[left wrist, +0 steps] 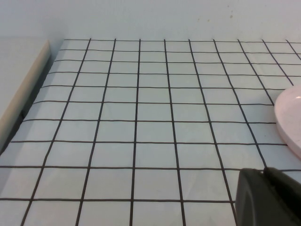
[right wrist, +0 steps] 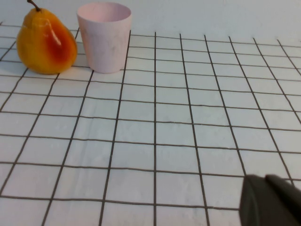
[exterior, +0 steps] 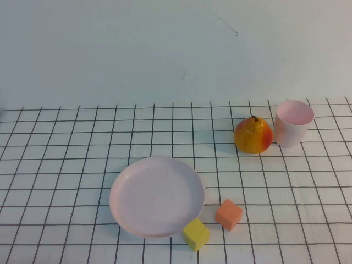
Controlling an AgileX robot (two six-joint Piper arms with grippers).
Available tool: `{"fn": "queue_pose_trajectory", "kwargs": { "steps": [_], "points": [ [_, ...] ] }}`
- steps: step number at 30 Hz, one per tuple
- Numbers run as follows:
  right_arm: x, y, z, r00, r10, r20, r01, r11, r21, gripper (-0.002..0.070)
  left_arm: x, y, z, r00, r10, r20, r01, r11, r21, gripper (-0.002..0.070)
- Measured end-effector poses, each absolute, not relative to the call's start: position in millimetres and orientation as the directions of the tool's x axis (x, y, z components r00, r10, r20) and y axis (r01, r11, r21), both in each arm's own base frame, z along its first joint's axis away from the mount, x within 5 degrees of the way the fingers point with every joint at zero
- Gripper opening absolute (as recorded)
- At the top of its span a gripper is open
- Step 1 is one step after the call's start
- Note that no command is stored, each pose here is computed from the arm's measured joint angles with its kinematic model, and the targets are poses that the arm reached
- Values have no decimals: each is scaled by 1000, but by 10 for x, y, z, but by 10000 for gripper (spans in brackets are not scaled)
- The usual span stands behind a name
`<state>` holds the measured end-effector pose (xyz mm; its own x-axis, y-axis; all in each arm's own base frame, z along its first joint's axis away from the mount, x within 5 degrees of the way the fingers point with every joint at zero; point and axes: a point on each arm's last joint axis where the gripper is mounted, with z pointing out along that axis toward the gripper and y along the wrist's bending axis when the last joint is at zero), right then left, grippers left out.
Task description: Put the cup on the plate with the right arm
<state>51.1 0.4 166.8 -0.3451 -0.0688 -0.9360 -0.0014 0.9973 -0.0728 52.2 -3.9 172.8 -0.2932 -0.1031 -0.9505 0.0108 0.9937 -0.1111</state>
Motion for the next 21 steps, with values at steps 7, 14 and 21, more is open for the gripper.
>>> {"fn": "queue_pose_trajectory", "kwargs": {
  "steps": [7, 14, 21],
  "points": [
    [511, 4, 1668, -345, -69, -936, -1, 997, -73, -2, 522, -39, 1728, -293, -103, -950, 11, 994, -111, -3],
    [541, -9, 1767, -238, -72, -969, 20, 997, -79, -2, 522, -39, 1728, -293, -103, -950, 11, 994, -111, -3],
    [560, -44, 2073, 93, -91, -991, 84, 993, -84, -2, 522, -39, 1728, -293, -103, -950, 11, 994, -111, -3]
  ]
}}
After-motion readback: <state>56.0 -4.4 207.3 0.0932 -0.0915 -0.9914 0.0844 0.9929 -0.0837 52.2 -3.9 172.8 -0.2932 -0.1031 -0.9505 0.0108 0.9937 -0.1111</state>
